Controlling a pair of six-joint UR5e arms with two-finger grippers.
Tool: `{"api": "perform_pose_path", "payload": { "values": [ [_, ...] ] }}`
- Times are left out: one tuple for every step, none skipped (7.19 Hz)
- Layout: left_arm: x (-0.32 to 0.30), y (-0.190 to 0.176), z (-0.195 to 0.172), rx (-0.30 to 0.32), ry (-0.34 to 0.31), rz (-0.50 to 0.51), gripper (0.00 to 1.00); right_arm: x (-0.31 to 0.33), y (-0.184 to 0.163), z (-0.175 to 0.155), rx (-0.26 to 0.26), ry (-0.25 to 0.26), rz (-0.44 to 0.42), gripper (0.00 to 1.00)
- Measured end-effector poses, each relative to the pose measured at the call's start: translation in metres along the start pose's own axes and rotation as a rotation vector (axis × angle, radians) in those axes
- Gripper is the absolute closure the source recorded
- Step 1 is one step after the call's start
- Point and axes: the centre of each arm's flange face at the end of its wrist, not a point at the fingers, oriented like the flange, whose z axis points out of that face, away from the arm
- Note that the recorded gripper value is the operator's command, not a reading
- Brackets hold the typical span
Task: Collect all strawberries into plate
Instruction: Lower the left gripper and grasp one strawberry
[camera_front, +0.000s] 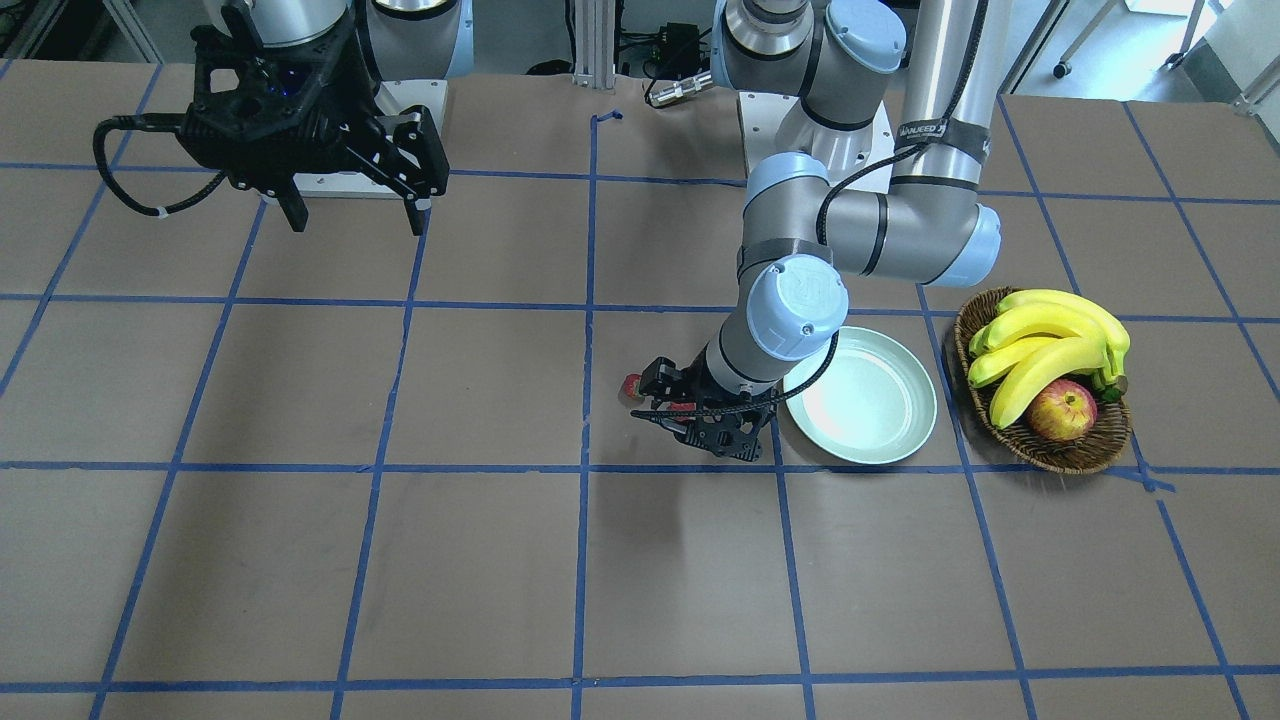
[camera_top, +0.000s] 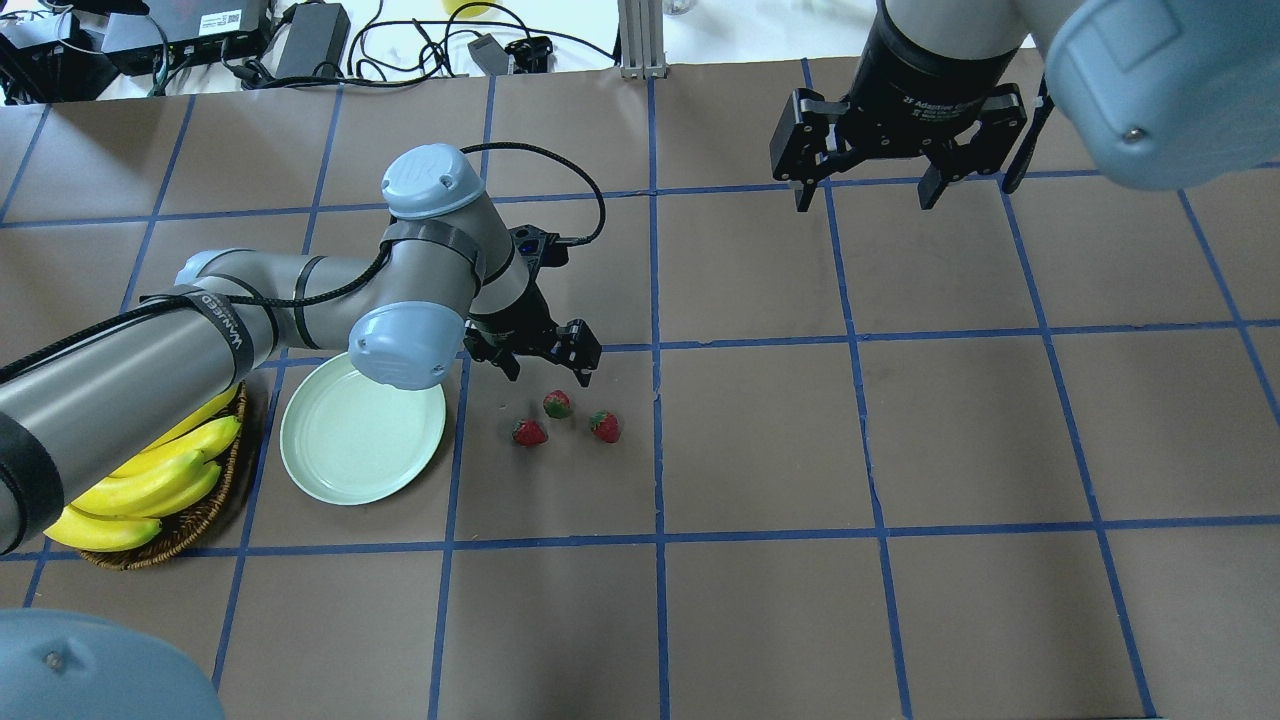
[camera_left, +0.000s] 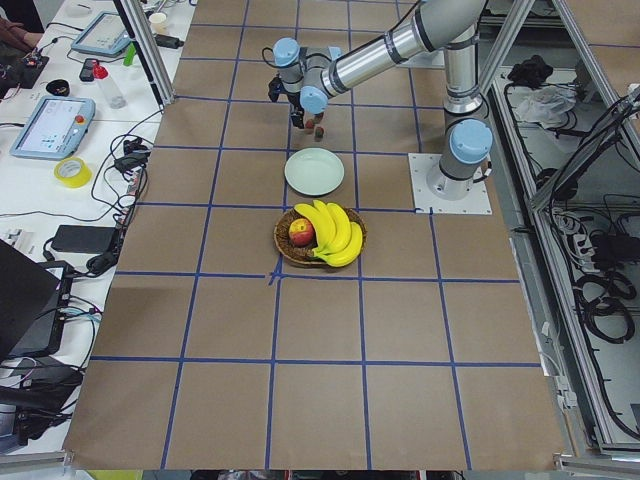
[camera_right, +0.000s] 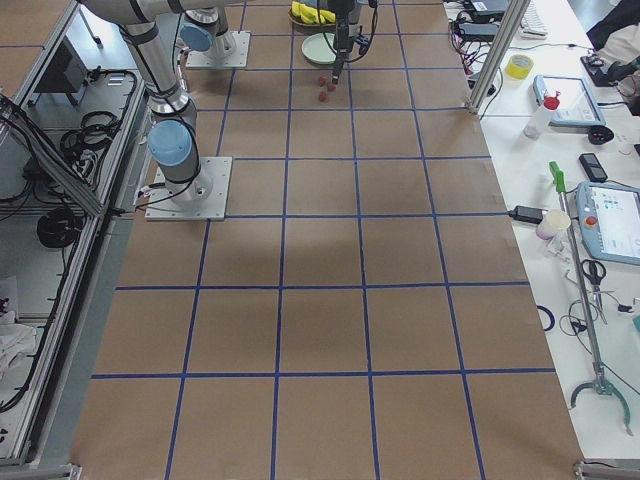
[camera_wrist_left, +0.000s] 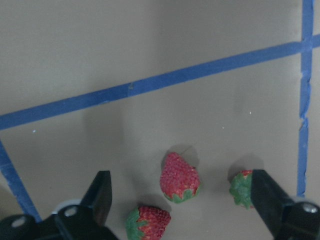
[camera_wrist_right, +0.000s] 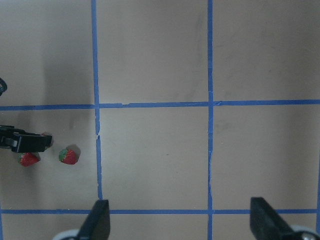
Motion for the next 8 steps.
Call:
{"api": "perform_pose_path", "payload": {
  "values": [
    [0.000,0.002,0.006,-0.012,0.000,0.013,0.13,-0.001,-0.001,0.001,0.007,-0.009,0.001,0.00],
    [-0.002,0.007,0.013,-0.031,-0.001,0.022,0.25,-0.001,-0.002,0.001,0.017,-0.013,0.000,0.00],
    [-0.003,0.012,0.019,-0.047,-0.003,0.024,0.64,-0.001,-0.002,0.002,0.021,-0.014,-0.001,0.00],
    [-0.003,0.014,0.022,-0.056,-0.003,0.027,1.00,-0.001,-0.002,0.002,0.023,-0.015,-0.003,0.00],
    [-0.004,0.014,0.024,-0.061,-0.002,0.035,1.00,-0.001,-0.002,0.003,0.024,-0.015,-0.005,0.00],
    [-0.004,0.014,0.025,-0.064,0.000,0.043,1.00,-0.001,-0.003,0.003,0.024,-0.015,-0.006,0.00],
    [-0.004,0.015,0.026,-0.065,0.002,0.045,1.00,-0.001,-0.003,0.003,0.024,-0.015,-0.007,0.00],
    [-0.003,0.014,0.025,-0.062,0.004,0.045,1.00,-0.001,-0.003,0.003,0.024,-0.015,-0.007,0.00]
  ]
}}
